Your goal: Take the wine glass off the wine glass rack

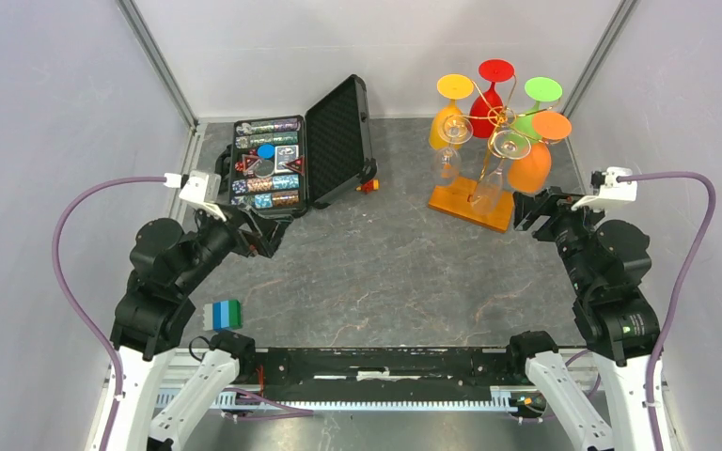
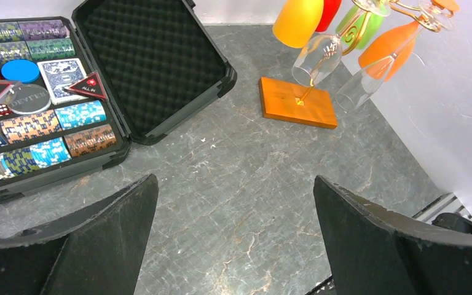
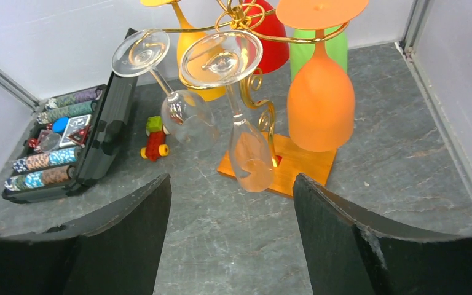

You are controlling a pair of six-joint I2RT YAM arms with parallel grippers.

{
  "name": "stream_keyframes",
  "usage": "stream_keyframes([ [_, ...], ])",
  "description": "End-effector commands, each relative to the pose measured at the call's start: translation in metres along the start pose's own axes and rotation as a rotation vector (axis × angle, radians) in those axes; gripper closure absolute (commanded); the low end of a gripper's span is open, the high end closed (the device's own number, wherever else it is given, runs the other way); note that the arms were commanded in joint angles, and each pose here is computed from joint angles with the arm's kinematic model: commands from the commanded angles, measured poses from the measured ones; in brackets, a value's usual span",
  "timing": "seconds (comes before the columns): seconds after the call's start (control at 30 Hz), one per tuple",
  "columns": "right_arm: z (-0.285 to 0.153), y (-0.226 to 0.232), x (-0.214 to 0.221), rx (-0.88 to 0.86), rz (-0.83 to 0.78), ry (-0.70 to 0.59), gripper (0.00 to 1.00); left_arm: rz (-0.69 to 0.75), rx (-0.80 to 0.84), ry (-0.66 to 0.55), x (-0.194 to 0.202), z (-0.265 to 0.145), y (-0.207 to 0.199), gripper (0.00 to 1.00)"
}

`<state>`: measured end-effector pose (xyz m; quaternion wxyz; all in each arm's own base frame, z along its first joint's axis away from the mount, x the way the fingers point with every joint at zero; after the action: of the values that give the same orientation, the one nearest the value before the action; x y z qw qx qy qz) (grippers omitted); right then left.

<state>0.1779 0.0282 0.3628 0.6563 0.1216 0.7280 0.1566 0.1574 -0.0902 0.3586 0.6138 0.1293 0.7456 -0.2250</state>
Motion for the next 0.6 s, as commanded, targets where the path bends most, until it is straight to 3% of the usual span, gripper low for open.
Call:
stream_keyframes([
  [0.0, -0.001, 0.016, -0.024, -0.054, 0.099, -0.095, 0.23, -0.05, 0.022, -0.066, -0.015, -0.009, -0.008, 0.0],
  [0.2, 0.0, 0.033, -0.046, -0.16, 0.077, -0.166, 0.19, -0.123, 0.082, -0.005, -0.002, -0.003, -0.016, 0.0],
  [0.37, 0.025, 0.041, -0.044, -0.158, 0.014, -0.037, 0.02, -0.093, 0.036, 0.01, 0.006, 0.003, -0.007, 0.0],
  [0.57, 0.038, 0.041, -0.047, -0.116, 0.013, 0.017, 0.02, -0.067, -0.083, -0.053, 0.0, 0.003, 0.009, 0.0],
])
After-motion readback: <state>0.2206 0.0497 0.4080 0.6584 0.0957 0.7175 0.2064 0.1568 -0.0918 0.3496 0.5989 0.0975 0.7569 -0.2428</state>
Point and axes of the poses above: each gripper's point midway between its finger pads, its own z axis out along the fingers, its own y axis along the line the jaws close on, x = y × z, the point moved 5 cm from there along -z, back along the fingers, and after that the axes turned 9 degrees about z, right-handed, at the moved point
